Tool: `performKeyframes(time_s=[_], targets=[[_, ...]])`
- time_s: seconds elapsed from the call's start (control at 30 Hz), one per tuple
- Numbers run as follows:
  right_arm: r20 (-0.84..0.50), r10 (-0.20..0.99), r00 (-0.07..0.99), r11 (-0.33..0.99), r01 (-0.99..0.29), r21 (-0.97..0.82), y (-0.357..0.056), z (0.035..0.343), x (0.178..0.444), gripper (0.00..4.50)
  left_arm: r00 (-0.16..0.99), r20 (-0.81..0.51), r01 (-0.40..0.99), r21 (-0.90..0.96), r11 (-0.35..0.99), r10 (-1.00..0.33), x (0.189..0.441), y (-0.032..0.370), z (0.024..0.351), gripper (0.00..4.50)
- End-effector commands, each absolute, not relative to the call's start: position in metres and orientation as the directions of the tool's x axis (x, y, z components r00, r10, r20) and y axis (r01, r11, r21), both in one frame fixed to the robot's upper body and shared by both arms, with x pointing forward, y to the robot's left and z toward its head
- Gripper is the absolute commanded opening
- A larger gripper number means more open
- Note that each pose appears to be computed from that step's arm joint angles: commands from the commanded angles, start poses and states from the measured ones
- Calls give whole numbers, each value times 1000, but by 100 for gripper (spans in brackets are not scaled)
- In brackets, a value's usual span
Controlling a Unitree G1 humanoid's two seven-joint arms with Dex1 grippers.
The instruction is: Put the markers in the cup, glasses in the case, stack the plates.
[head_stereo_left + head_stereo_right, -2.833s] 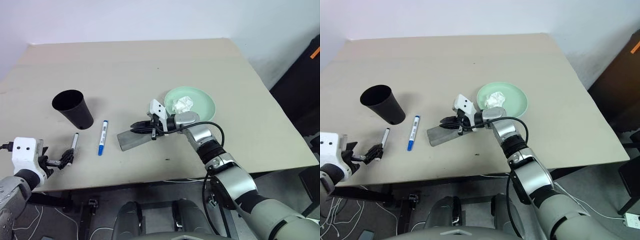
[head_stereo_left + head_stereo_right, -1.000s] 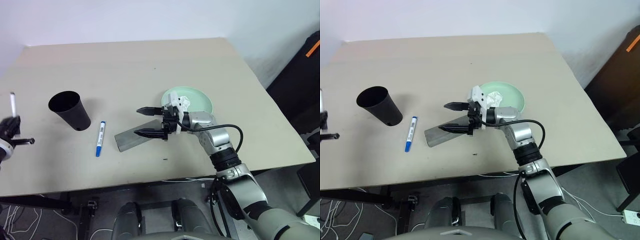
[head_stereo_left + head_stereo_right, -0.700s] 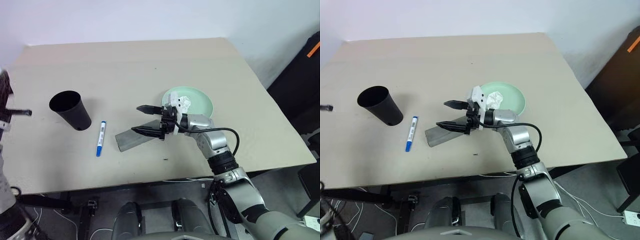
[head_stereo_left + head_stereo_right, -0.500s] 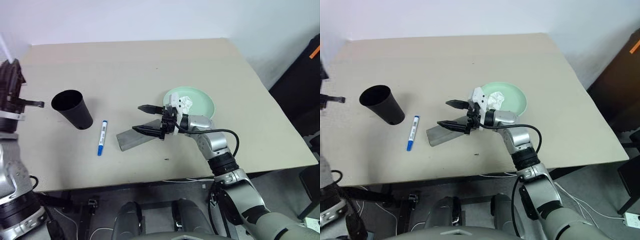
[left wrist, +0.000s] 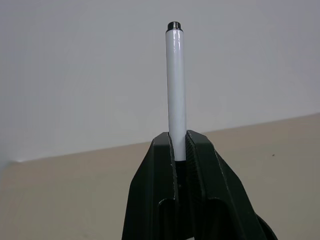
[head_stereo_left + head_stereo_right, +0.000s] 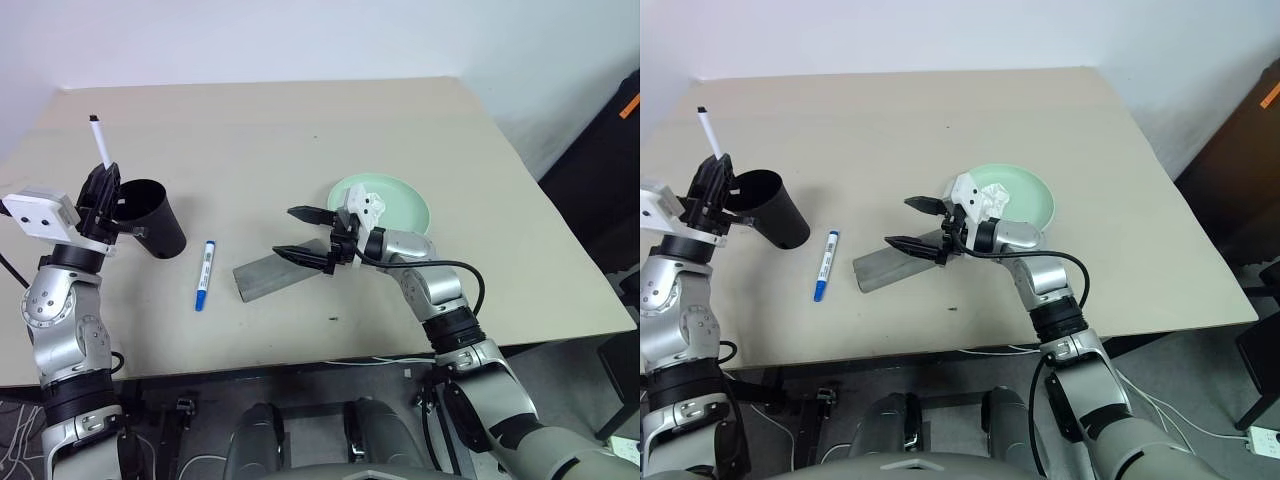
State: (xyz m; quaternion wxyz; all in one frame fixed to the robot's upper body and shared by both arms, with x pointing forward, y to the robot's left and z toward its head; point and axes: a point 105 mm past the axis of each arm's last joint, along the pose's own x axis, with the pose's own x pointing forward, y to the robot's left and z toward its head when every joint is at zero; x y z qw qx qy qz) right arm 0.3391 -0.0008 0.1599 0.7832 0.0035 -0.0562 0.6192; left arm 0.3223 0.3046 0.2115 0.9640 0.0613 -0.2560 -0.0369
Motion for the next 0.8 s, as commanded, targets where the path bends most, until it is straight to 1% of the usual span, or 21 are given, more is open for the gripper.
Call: performKeyframes(time_s=[0.03, 0.2, 0.27, 0.3, 0.47, 0.57, 0.6, 0.67, 0.73, 0.8], targets=[[120, 970, 213, 228, -965, -131, 1, 172, 335, 441, 856, 507, 38, 140, 989, -105, 321, 307, 214, 0], [121, 968, 220, 235, -962, -137, 1, 174, 337, 441, 867, 487, 52, 115, 992, -102, 323, 305, 206, 0], [119, 967, 224, 240, -960, -141, 1, 174, 338, 450, 874, 475, 57, 119, 991, -107, 324, 303, 202, 70], [119, 967, 225, 241, -960, -143, 1, 173, 338, 450, 876, 470, 60, 118, 991, -109, 324, 302, 200, 92], [117, 967, 225, 241, -959, -147, 2, 172, 338, 450, 870, 483, 56, 110, 992, -103, 321, 302, 200, 257], [118, 968, 222, 238, -960, -148, 3, 171, 338, 450, 857, 505, 52, 112, 992, -102, 317, 302, 206, 345], [117, 968, 221, 237, -960, -148, 4, 171, 337, 450, 850, 516, 50, 114, 992, -102, 316, 302, 210, 388], [119, 968, 219, 236, -960, -148, 4, 171, 338, 450, 837, 538, 37, 136, 990, -106, 313, 301, 219, 448], [119, 968, 219, 236, -960, -150, 4, 172, 338, 450, 807, 585, -2, 148, 989, -85, 308, 298, 242, 448], [120, 968, 222, 238, -960, -148, 3, 172, 339, 450, 783, 619, -11, 112, 994, -61, 302, 293, 264, 448]])
